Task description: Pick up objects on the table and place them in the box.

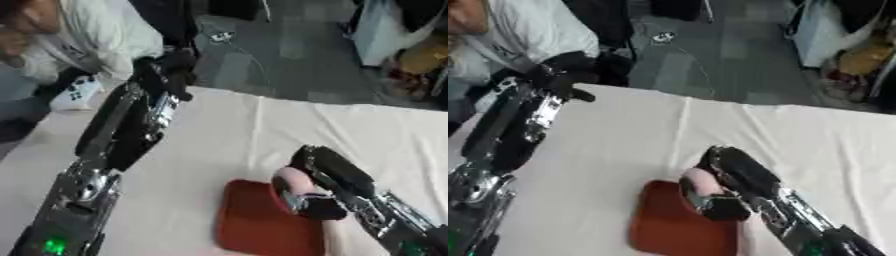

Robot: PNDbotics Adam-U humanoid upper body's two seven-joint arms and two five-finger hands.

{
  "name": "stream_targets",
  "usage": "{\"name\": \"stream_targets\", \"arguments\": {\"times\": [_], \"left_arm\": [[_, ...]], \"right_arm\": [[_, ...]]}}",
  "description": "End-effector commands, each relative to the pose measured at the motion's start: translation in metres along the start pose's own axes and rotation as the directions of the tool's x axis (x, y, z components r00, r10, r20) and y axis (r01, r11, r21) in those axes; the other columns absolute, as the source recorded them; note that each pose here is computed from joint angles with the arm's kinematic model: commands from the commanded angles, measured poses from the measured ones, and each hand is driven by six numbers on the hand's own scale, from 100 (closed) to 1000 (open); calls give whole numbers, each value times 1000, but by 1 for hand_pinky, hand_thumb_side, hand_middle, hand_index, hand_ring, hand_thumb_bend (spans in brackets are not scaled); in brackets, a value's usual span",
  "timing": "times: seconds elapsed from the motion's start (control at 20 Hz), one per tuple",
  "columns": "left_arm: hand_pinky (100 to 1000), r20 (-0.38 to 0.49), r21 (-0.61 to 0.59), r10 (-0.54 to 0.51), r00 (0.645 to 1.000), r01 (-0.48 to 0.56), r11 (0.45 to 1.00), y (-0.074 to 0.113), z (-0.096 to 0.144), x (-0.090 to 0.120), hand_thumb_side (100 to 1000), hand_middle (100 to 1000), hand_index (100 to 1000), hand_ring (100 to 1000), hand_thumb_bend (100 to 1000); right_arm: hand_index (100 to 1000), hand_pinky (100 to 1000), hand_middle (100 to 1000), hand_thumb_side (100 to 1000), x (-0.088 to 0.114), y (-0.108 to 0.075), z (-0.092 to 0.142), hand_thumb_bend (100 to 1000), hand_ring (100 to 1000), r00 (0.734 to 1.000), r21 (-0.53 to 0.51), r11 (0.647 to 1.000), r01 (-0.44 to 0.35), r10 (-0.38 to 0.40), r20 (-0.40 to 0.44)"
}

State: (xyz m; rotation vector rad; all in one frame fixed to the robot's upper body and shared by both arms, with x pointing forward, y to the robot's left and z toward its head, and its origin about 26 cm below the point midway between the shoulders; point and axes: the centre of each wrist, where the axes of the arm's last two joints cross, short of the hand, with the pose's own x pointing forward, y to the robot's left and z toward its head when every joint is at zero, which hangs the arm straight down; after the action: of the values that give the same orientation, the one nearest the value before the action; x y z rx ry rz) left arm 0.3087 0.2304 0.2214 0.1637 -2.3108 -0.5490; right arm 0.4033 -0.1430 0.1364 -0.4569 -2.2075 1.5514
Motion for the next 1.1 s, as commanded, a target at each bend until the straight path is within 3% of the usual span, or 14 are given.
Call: {"name": "stream_targets", "arguments": {"times": [0.05, 0.7, 0.9, 1.1], "left_arm": [[691, 33, 0, -7, 999, 7, 1000, 3, -4, 7, 751, 837, 916, 763, 100], [691, 35, -2, -5, 999, 5, 1000, 2, -5, 7, 752, 837, 917, 763, 100], [691, 36, -4, -4, 999, 5, 1000, 2, -5, 7, 752, 837, 917, 763, 100], [691, 35, -5, -4, 999, 5, 1000, 2, -5, 7, 753, 837, 917, 764, 100]], "right_arm": [[353, 100, 100, 726, -2, -5, -2, 100, 100, 1000, -28, 1000, -15, 15, 7], [426, 100, 103, 717, -4, 5, -3, 100, 100, 1000, -58, 998, -28, 29, 13], [501, 100, 225, 713, -4, 7, -3, 100, 100, 999, -59, 998, -30, 31, 14], [585, 100, 359, 720, -4, 9, -2, 100, 206, 999, -52, 998, -46, 46, 6]]}}
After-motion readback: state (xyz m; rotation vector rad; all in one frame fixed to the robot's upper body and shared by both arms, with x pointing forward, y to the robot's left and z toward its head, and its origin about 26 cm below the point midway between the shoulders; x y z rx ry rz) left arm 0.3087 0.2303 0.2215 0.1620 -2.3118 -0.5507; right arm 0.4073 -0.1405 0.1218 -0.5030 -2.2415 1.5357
